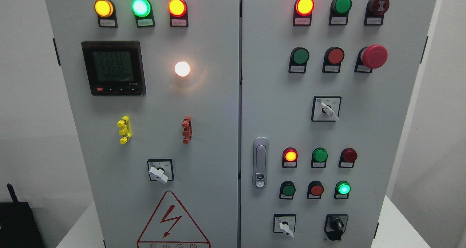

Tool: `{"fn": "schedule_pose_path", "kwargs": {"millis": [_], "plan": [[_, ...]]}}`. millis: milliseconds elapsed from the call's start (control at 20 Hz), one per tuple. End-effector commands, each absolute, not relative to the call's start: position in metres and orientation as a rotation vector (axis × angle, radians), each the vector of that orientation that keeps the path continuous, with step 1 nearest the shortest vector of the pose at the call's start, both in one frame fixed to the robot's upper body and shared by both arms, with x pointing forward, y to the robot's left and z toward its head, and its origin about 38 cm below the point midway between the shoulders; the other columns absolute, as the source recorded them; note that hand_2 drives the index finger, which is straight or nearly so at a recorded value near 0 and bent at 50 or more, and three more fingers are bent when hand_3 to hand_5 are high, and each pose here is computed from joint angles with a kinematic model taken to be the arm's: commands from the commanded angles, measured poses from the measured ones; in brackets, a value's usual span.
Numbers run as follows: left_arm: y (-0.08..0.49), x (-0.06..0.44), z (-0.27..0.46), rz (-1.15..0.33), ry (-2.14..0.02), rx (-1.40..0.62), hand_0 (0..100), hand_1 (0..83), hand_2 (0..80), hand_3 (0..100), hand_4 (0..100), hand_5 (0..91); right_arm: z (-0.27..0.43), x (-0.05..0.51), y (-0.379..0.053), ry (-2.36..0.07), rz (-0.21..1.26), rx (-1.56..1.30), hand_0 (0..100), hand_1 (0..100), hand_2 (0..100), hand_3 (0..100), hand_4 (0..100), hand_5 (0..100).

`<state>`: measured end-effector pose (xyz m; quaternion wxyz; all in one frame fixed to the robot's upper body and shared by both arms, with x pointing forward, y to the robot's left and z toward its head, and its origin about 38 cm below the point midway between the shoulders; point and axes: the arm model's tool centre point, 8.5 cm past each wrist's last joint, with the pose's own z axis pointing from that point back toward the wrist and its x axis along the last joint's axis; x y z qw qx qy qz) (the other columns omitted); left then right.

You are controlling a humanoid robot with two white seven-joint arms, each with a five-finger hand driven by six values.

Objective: Trip black knob to open circuit

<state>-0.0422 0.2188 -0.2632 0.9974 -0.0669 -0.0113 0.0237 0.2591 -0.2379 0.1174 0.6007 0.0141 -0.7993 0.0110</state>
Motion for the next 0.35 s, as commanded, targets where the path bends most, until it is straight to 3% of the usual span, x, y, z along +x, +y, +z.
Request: {"fn": "schedule_pose_path", "kwargs": {"millis": [0, 300], "plan": [[0.2187, -0.0426, -0.2632, 0.025, -0.019, -0.134, 12, 38.9, 0.0, 0, 0, 0.0, 0.12, 0.2566, -0.2291, -1.858, 0.019, 0.061, 0, 0, 0, 0, 0, 0], [0.2187, -0.0425, -0.2632, 0.024, -0.021, -0.134, 12, 38.9, 0.0, 0, 0, 0.0, 0.1188, 0.2571, -0.2293, -1.855, 0.022, 0.059, 0, 0, 0, 0, 0, 0]]}}
